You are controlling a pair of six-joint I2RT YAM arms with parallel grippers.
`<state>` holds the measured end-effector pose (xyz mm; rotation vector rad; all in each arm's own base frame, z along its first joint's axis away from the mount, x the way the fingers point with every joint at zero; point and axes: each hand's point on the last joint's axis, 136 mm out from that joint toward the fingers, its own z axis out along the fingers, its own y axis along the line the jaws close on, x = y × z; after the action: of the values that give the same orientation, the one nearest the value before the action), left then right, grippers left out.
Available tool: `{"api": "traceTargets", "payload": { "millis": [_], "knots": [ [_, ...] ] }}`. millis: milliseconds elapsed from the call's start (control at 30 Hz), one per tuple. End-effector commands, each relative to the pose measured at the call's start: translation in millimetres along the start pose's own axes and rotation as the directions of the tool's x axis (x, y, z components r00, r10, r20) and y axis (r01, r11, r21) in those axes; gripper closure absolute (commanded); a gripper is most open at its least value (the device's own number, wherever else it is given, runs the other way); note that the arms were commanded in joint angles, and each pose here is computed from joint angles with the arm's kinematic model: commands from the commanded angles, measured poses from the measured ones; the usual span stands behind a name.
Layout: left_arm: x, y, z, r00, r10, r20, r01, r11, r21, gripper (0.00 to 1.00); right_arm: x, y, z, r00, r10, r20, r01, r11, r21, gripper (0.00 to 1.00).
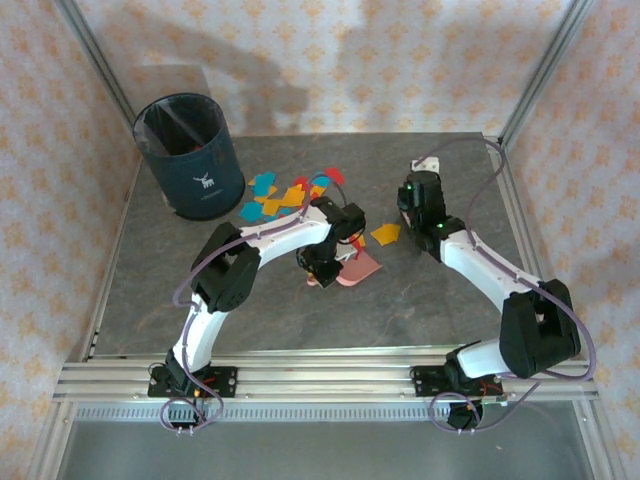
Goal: Sweep away the paper scraps from the table
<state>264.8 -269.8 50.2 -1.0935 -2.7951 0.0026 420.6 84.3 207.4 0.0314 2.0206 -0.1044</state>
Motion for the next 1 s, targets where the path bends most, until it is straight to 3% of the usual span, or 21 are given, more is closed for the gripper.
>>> {"api": "traceTargets", "payload": {
  "millis": [0, 133, 500, 967],
  "knots": [
    [0.7, 3.7, -0.3, 0.999, -0.024, -0.023, 0.024, 1.000, 0.003, 1.00, 7.7, 25.8, 1.2, 0.997, -0.058, -0.043, 0.052, 0.990, -0.134, 1.00],
    [-2.2, 5.8, 0.2, 0.999, -0.028, -0.024, 0.028, 1.000, 0.003, 1.00, 20.7, 44.9, -6.1, 0.991, -0.117, -0.071, 0.098, 0.969, -0.227, 1.00],
    [-6.3, 7.0, 4.6, 0.999, -0.029, -0.028, 0.029, 1.000, 0.008, 1.00, 48.6, 73.0, -26.9, 0.969, -0.190, -0.159, 0.131, 0.937, -0.324, 1.00],
    [-5.0, 4.2, 5.9, 0.999, -0.027, -0.022, 0.028, 0.999, 0.022, 1.00, 48.8, 83.0, -61.3, 0.976, -0.129, -0.174, 0.052, 0.920, -0.388, 1.00]
  ]
}}
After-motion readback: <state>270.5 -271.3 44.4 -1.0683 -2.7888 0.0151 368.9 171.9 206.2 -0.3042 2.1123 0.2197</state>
